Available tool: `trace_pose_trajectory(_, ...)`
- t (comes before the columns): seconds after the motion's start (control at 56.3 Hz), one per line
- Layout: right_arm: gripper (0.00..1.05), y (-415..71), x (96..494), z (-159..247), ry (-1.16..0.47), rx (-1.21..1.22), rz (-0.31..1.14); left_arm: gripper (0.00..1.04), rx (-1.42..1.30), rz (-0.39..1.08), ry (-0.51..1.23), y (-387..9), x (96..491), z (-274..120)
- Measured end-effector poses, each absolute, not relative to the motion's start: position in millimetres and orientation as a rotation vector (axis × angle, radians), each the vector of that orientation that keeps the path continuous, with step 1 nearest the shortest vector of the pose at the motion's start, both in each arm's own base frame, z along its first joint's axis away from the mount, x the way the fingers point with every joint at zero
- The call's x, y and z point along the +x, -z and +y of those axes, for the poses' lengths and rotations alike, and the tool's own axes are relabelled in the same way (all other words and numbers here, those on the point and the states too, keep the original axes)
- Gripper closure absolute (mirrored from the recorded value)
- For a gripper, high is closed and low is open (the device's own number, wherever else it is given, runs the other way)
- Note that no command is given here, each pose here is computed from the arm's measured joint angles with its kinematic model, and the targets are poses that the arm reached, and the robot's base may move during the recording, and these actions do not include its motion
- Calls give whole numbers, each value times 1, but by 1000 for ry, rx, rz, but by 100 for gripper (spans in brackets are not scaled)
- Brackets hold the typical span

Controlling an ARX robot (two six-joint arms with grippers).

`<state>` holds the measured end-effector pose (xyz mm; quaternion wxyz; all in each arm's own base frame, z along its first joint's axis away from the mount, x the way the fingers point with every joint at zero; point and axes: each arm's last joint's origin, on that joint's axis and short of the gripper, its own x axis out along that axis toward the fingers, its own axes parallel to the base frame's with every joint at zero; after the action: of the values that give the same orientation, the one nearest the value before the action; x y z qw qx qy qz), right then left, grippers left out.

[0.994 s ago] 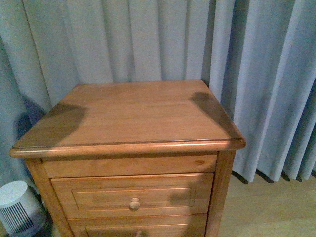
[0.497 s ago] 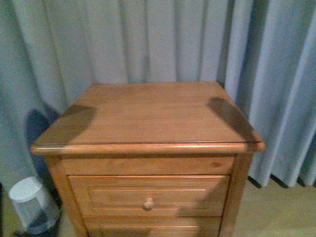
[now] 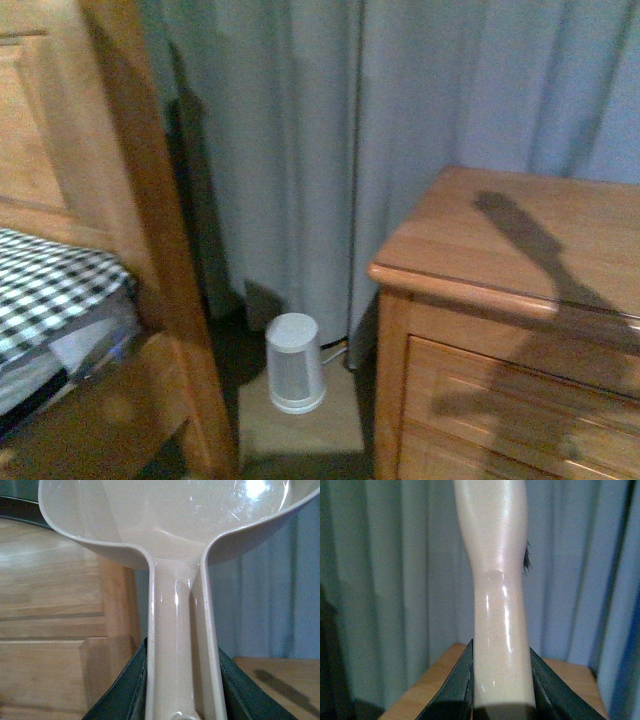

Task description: Clean up trash

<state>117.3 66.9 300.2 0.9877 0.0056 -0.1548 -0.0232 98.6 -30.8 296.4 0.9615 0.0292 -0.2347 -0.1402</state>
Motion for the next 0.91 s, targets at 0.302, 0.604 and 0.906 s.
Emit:
trace_pose_trajectory(0.302, 84, -300, 117, 67, 44, 11, -312, 77, 58, -474, 280, -296, 99, -31)
trace_pose_trajectory(0.604, 84, -300, 117, 67, 48, 12, -311, 77, 59, -472, 282, -295, 99, -31)
trace_pose_trajectory(0.906, 84, -300, 117, 67, 48, 11, -310, 77, 60, -469, 282, -295, 99, -31)
